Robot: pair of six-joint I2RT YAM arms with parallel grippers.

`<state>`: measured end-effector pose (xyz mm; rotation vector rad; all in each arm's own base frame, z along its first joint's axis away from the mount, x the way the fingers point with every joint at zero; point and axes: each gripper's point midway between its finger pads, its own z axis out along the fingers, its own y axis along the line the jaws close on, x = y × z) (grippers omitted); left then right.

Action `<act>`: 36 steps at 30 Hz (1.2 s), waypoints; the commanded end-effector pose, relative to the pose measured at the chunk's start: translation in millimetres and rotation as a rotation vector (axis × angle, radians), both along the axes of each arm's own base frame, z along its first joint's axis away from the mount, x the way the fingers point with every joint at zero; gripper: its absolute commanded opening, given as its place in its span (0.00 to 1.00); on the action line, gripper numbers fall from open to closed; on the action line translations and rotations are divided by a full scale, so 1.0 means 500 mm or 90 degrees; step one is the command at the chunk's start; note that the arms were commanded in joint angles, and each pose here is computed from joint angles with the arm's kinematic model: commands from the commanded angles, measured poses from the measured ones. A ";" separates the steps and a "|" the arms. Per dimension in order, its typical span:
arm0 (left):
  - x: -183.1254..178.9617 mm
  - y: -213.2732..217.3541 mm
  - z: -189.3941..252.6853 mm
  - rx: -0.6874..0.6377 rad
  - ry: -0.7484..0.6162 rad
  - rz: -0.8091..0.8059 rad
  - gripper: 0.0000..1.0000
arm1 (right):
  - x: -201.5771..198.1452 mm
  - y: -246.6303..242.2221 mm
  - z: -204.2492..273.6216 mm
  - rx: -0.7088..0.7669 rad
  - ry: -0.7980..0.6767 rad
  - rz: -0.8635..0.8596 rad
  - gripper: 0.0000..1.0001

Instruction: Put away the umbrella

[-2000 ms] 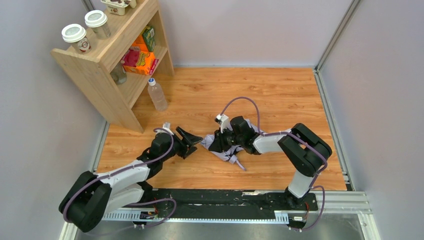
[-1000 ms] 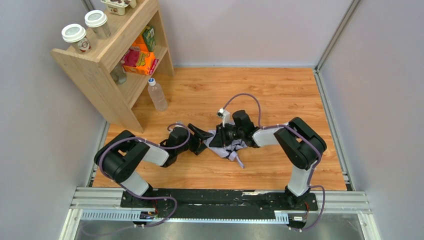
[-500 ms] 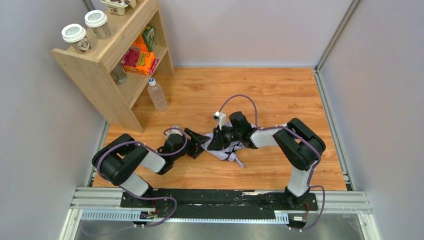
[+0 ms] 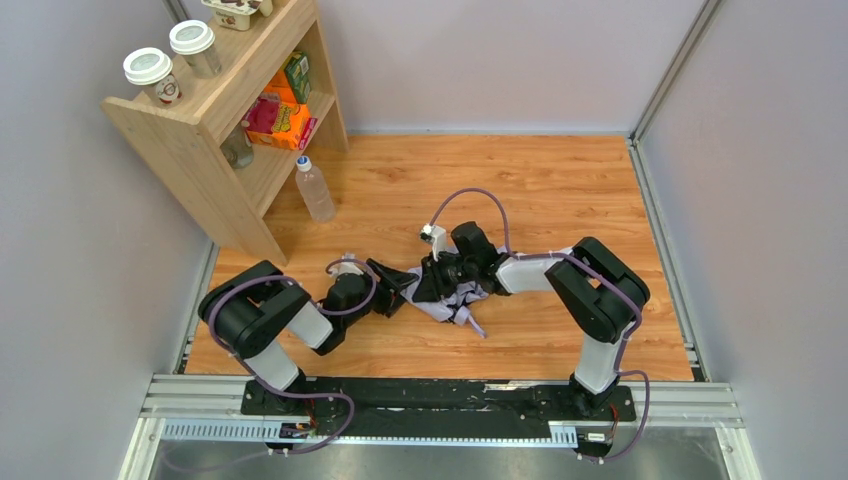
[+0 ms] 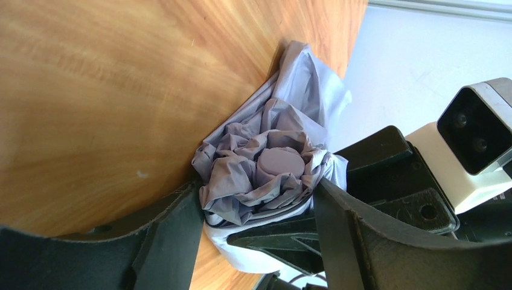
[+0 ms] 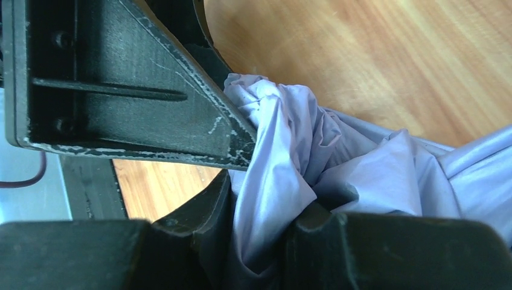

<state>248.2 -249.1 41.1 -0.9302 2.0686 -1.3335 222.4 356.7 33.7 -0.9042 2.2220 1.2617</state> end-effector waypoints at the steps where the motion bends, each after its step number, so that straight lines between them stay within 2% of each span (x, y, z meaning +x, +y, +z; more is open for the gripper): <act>1: 0.023 0.007 -0.084 0.073 0.045 0.021 0.67 | -0.166 -0.028 -0.078 -0.092 0.110 0.151 0.00; 2: 0.018 0.003 -0.088 0.062 0.057 0.016 0.53 | -0.170 -0.028 -0.078 -0.093 0.113 0.159 0.00; 3: 0.007 0.009 -0.104 0.064 0.070 0.016 0.46 | -0.172 -0.031 -0.080 -0.097 0.114 0.163 0.00; 4: 0.010 0.006 -0.097 0.051 0.058 0.015 0.35 | -0.178 -0.030 -0.078 -0.091 0.116 0.174 0.00; 8: -0.002 0.013 -0.116 0.073 0.066 0.004 0.17 | -0.181 -0.024 -0.077 -0.092 0.112 0.182 0.00; 11: -0.005 0.014 -0.106 0.082 0.050 -0.005 0.15 | -0.170 -0.024 -0.082 -0.097 0.108 0.157 0.00; 12: -0.006 0.017 -0.103 0.080 0.049 -0.003 0.17 | -0.167 -0.024 -0.082 -0.093 0.109 0.149 0.00; 13: -0.014 0.026 -0.100 0.077 0.052 0.004 0.30 | -0.163 -0.026 -0.083 -0.092 0.110 0.139 0.00; 14: -0.012 0.032 -0.094 0.072 0.050 0.014 0.38 | -0.157 -0.029 -0.084 -0.095 0.107 0.123 0.00; 15: -0.022 0.042 -0.086 0.063 0.051 0.020 0.64 | -0.154 -0.031 -0.083 -0.094 0.104 0.120 0.00; 16: -0.024 0.047 -0.082 0.058 0.050 0.025 0.76 | -0.154 -0.034 -0.084 -0.094 0.106 0.117 0.00; 24: -0.018 0.050 -0.012 0.005 0.028 0.038 0.77 | -0.142 -0.046 -0.090 -0.107 0.105 0.104 0.00; 26: -0.014 0.047 0.012 -0.016 0.002 0.038 0.77 | -0.140 -0.046 -0.091 -0.106 0.107 0.104 0.00; 27: -0.001 0.050 0.047 -0.044 -0.040 0.053 0.77 | -0.139 -0.046 -0.093 -0.107 0.109 0.102 0.00; 30: -0.004 0.072 0.074 -0.076 -0.070 0.073 0.78 | -0.137 -0.046 -0.096 -0.109 0.109 0.102 0.00; 36: -0.022 0.053 0.085 -0.073 -0.060 0.024 0.78 | -0.136 -0.045 -0.095 -0.110 0.107 0.103 0.00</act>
